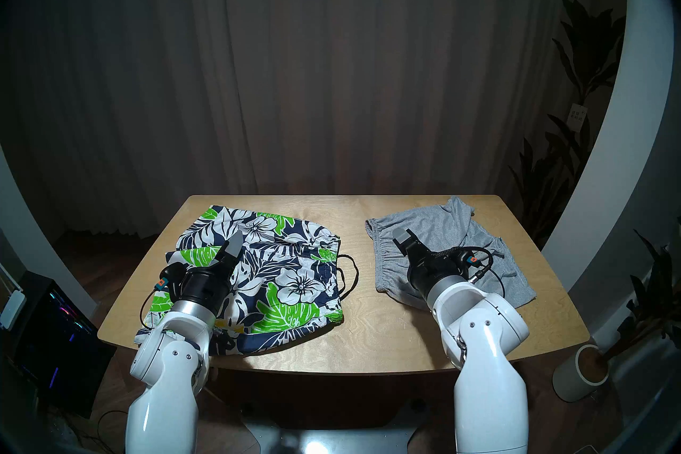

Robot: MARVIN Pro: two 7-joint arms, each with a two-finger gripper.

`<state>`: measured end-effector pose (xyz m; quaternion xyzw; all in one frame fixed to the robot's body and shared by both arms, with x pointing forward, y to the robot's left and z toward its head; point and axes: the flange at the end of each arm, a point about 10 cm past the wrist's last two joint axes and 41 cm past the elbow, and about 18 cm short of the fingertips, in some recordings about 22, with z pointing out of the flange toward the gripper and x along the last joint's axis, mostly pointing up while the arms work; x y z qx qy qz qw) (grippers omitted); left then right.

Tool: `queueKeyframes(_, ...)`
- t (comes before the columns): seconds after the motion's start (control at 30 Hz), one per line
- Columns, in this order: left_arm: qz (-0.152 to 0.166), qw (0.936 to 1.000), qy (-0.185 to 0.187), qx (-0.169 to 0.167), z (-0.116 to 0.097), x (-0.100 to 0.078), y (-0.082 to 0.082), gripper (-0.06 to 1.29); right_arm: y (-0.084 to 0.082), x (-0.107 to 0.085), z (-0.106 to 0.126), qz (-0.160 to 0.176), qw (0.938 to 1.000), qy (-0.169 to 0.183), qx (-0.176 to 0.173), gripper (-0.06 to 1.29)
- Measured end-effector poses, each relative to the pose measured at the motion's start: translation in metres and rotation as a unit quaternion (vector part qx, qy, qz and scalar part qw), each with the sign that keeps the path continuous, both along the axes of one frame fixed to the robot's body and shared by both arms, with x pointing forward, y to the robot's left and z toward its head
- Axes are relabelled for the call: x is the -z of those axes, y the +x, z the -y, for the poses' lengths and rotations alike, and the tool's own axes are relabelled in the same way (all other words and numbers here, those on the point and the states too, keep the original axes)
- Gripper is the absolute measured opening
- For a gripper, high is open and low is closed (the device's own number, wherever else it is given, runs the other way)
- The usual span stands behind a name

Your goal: Fold pants twice and stack them

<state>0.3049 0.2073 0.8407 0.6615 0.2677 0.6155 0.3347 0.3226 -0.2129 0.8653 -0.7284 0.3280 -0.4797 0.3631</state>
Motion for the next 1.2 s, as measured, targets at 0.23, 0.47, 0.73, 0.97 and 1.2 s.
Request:
queueKeyframes(0.23,-0.025,0.9944,-0.078,0.067,0.009,-0.003,0.0,1.25,-0.011,-0.004,0.01,-0.045,0.9985,0.03,0.004,1.23)
queueKeyframes(0.47,-0.047,0.9849,-0.131,0.104,0.011,-0.008,0.005,1.25,-0.018,-0.007,0.019,-0.072,0.9965,0.041,0.014,1.23)
queueKeyframes(0.73,-0.082,0.973,-0.169,0.133,0.022,-0.014,0.015,1.25,-0.021,-0.018,0.03,-0.071,0.997,0.024,0.02,1.23)
queueKeyframes(0.97,-0.109,0.9607,-0.189,0.172,0.048,-0.016,0.023,1.25,-0.024,-0.022,0.044,-0.058,0.998,0.01,0.025,1.23)
queueKeyframes(1.2,-0.141,0.9387,-0.204,0.239,0.089,-0.011,0.024,1.25,-0.034,-0.022,0.074,-0.033,0.9977,0.038,0.046,1.23)
